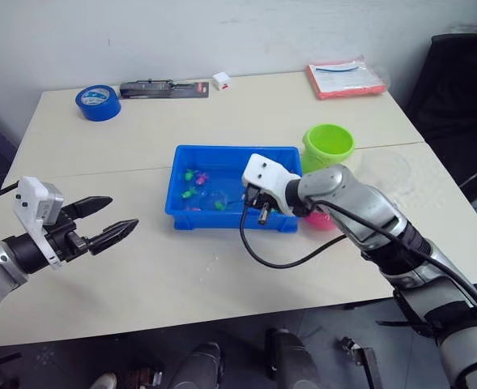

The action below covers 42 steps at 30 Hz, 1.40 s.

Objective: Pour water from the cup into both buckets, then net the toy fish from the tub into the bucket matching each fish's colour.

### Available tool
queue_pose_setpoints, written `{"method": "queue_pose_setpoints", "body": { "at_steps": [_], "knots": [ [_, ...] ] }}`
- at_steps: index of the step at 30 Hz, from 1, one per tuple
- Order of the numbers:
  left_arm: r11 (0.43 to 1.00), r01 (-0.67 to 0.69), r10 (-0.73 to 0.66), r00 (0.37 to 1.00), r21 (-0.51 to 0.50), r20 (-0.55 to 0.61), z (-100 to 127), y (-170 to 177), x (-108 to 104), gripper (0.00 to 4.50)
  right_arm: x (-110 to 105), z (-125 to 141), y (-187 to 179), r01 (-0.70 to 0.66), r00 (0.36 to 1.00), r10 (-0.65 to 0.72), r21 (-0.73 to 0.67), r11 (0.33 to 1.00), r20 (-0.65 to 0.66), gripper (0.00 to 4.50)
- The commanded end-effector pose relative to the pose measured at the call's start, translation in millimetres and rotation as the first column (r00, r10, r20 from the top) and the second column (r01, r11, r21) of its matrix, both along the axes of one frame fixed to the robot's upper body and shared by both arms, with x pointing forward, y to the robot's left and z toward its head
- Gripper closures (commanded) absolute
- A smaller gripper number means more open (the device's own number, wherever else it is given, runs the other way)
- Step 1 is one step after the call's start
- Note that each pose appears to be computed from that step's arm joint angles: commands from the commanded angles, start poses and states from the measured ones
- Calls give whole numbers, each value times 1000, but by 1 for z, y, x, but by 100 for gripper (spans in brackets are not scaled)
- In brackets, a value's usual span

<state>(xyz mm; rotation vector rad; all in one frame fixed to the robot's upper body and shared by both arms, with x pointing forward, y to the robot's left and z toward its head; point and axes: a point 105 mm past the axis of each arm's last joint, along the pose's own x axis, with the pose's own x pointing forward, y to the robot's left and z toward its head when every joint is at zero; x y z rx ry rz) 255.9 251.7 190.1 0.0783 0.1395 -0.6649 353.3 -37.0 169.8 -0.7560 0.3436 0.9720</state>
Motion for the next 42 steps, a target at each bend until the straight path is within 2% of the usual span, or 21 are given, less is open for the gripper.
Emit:
{"method": "queue_pose_setpoints", "body": {
  "at_steps": [1, 5, 10, 16, 23, 27, 32, 37, 42],
  "knots": [
    [1000, 10, -11, 999, 9, 52, 12, -3, -5, 0, 2, 11, 12, -71, 993, 74, -36, 997, 91, 371],
    [1000, 6, -6, 998, 7, 57, 14, -3, -6, 0, 0, 9, 25, -127, 987, 131, -47, 991, 95, 371],
    [1000, -1, 1, 998, 5, 63, 15, -3, -7, 0, -7, 9, 42, -162, 987, 162, 30, 986, 21, 371],
    [1000, -4, 4, 998, 3, 67, 15, -3, -8, 0, 3, 17, 30, 16, 985, 20, 209, 978, -171, 371],
    [1000, 7, -7, 998, 2, 67, 15, -5, -5, 0, 6, 27, 17, 89, 977, -34, 263, 961, -210, 371],
    [995, 101, -100, 990, -8, 97, 20, -19, 3, 0, -2, 42, -13, 172, 967, -91, 347, 922, -239, 371],
    [985, 172, -171, 979, 0, 112, 21, -29, 9, 0, -15, 60, -29, 180, 973, -88, 453, 873, -215, 371],
    [969, 247, -247, 960, 10, 130, 23, -44, 18, 0, -33, 67, -50, 185, 977, -103, 510, 840, -186, 371],
    [936, 352, -349, 925, 9, 150, 26, -66, 28, 0, -45, 76, -87, 252, 967, -215, 560, 789, -133, 371]
  ]
}}
